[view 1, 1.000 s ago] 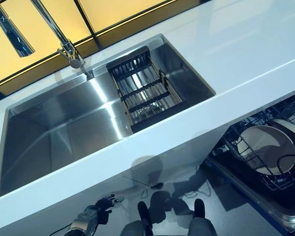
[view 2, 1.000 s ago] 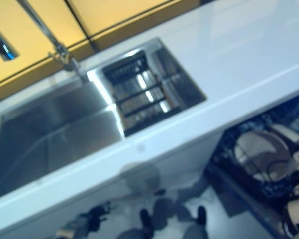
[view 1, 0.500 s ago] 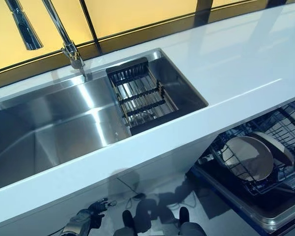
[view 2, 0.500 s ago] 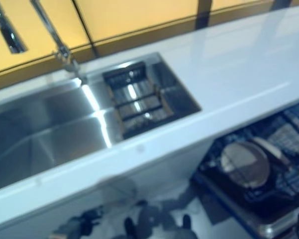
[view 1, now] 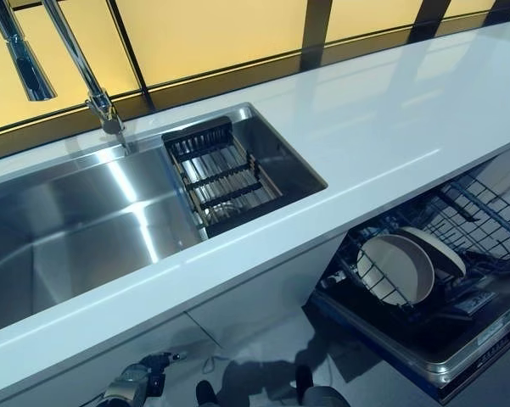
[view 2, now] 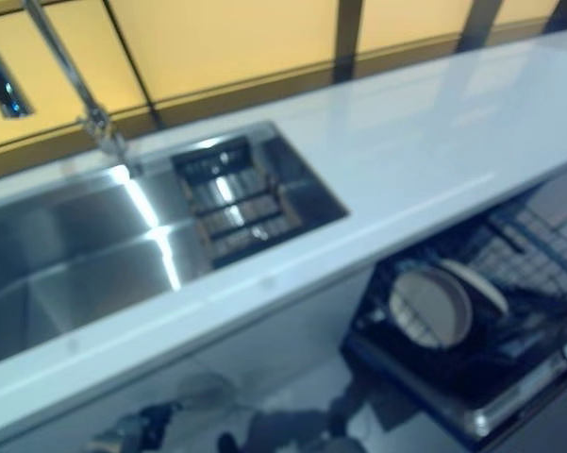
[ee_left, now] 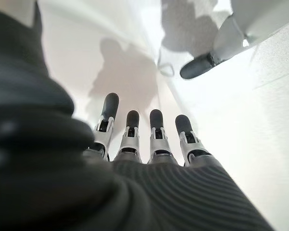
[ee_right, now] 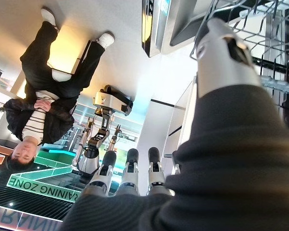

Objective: Take plates into dishwasher

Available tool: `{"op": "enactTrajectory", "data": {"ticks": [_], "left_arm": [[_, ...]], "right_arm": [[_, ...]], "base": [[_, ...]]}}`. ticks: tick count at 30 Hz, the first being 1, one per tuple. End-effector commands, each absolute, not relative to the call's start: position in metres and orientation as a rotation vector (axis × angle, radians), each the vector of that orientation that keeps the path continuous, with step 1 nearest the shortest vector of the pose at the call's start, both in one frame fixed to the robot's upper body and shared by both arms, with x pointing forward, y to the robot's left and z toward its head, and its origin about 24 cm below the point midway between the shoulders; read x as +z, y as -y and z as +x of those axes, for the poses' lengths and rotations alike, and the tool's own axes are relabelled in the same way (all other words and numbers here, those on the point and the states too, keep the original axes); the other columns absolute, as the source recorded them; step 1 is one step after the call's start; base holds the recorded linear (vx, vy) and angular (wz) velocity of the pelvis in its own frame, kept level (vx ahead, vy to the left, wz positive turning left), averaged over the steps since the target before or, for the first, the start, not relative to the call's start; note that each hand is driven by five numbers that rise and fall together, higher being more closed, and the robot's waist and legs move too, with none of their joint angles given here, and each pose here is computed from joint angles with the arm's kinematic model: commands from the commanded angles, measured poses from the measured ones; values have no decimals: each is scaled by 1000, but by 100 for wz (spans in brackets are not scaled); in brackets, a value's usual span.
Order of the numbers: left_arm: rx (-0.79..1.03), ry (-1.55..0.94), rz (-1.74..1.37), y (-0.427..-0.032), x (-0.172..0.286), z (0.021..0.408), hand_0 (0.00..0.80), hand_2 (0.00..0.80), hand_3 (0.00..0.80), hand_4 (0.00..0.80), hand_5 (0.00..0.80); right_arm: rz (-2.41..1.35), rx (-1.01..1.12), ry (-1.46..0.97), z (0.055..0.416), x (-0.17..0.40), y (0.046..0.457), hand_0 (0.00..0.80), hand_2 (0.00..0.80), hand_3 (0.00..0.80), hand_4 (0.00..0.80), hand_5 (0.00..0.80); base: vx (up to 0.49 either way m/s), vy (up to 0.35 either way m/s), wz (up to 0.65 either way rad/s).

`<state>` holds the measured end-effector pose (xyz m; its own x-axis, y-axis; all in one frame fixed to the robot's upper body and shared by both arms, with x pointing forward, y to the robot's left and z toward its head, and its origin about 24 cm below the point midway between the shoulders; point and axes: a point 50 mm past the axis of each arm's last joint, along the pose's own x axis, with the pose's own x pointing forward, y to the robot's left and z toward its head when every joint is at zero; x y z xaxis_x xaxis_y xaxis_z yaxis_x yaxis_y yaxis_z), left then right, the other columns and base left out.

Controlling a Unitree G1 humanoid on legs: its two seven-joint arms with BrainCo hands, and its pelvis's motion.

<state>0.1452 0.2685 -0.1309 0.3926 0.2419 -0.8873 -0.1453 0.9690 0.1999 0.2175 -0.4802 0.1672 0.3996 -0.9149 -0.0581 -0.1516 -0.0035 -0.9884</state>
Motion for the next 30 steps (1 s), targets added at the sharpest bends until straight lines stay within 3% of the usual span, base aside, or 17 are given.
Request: {"op": "enactTrajectory", "data": {"ticks": [1, 7, 8, 13, 22, 26, 30], "left_arm": [[305, -1063, 106, -295, -113, 164, 0, 0, 0, 0, 0], [301, -966, 151, -303, -99, 184, 0, 0, 0, 0, 0], [307, -972, 125, -290, -108, 182, 0, 0, 0, 0, 0], [347, -923, 79, -267, -104, 207, 0, 0, 0, 0, 0], [497, -944, 52, -267, -103, 208, 0, 0, 0, 0, 0], [493, -929, 100, -278, -100, 204, 0, 0, 0, 0, 0], [474, -931, 188, -299, -83, 214, 0, 0, 0, 0, 0]], "right_arm": [[-1502, -997, -1057, 210, 214, 492, 0, 0, 0, 0, 0], [-1388, -1069, -1199, 166, 186, 515, 0, 0, 0, 0, 0], [-1348, -1070, -1223, 161, 179, 515, 0, 0, 0, 0, 0], [-1285, -1062, -1219, 175, 160, 504, 0, 0, 0, 0, 0], [-1266, -1032, -1232, 185, 156, 501, 0, 0, 0, 0, 0], [-1282, -1051, -1324, 170, 156, 508, 0, 0, 0, 0, 0], [-1299, -956, -1488, 147, 111, 503, 0, 0, 0, 0, 0]], "base": [[-248, -168, 64], [-282, -160, 51], [-432, -162, 70], [-501, 49, 72], [-451, 33, 15], [-303, 104, -7], [-88, 18, 8]]}}
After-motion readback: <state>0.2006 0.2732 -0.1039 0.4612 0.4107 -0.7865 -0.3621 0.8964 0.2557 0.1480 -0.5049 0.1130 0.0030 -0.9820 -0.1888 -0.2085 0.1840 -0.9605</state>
